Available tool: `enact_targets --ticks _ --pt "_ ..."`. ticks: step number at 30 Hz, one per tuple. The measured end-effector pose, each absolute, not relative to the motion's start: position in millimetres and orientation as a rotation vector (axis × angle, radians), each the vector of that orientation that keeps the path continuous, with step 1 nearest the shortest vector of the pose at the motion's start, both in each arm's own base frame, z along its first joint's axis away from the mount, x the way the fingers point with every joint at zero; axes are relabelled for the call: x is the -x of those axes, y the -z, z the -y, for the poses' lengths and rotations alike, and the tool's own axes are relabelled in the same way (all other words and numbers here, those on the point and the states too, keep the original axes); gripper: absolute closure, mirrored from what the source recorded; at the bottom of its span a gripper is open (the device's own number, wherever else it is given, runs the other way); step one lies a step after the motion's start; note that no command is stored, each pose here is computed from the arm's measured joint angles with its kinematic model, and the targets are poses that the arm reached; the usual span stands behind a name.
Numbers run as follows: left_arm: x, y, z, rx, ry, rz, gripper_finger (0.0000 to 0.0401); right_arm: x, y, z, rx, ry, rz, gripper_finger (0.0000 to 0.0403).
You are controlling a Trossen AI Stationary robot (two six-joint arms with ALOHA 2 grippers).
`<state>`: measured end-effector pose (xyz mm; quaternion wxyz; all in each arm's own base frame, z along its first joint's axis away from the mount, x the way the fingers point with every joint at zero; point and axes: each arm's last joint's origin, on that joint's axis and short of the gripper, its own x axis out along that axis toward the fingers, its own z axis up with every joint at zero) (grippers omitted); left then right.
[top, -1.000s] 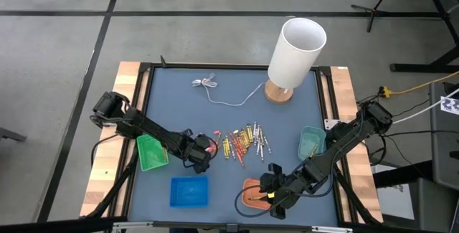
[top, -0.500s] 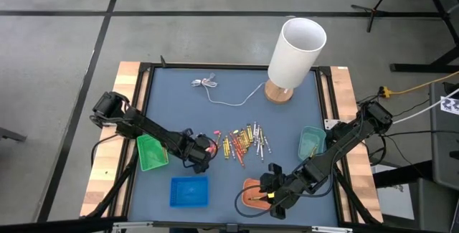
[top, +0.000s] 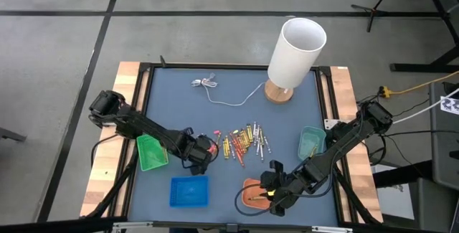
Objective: Sort crayons
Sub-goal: Put the gray crayon into the blue bin
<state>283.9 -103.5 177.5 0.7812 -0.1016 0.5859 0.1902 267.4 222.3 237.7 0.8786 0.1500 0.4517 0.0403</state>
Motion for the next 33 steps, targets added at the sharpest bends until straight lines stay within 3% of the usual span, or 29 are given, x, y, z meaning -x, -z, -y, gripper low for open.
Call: enact_targets --ticks 21,33 --pt "-276.2 -232.0 180.7 0.315 0.0 -1.258 0.0387 -264.8 -234.2 -208.4 -0.145 0.178 -0.842 0.0278" --pt "-251.1 -232.0 213.8 0.237 0.039 -1.236 0.0387 -274.7 -233.9 -195.2 -0.175 0.211 -0.854 0.0278"
